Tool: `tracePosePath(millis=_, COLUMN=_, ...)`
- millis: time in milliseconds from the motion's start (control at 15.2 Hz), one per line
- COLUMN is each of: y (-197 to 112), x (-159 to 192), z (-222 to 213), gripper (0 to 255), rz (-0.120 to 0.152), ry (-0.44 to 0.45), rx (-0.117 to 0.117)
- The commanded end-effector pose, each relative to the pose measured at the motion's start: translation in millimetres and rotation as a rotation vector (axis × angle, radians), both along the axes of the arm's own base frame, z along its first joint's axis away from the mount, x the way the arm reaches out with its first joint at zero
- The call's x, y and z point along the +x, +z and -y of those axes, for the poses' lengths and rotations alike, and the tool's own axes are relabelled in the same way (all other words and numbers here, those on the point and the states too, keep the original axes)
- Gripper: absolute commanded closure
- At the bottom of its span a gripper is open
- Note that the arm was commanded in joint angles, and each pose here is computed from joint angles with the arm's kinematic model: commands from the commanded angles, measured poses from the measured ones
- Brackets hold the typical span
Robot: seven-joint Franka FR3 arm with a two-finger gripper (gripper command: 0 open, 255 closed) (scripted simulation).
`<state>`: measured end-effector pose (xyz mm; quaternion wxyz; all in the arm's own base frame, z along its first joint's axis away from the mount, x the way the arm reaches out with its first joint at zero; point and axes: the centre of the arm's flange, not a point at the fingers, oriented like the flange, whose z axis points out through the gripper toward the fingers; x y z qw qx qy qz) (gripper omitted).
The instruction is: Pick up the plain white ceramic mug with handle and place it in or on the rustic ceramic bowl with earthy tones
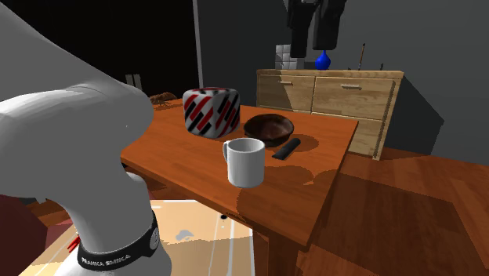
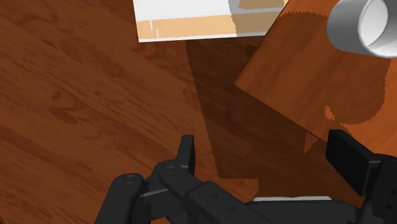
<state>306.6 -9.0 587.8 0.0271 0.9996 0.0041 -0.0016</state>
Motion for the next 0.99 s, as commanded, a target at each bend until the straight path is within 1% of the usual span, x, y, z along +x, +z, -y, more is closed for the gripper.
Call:
tracePosePath(millis=0, y=0, x=0, z=0, gripper=0, rz=0.000, ry=0.000, rx=0.000)
tracePosePath(millis=924, y=-140, x=-38, z=-102, gripper=0, rz=-0.063, ry=-0.005, rx=0.054)
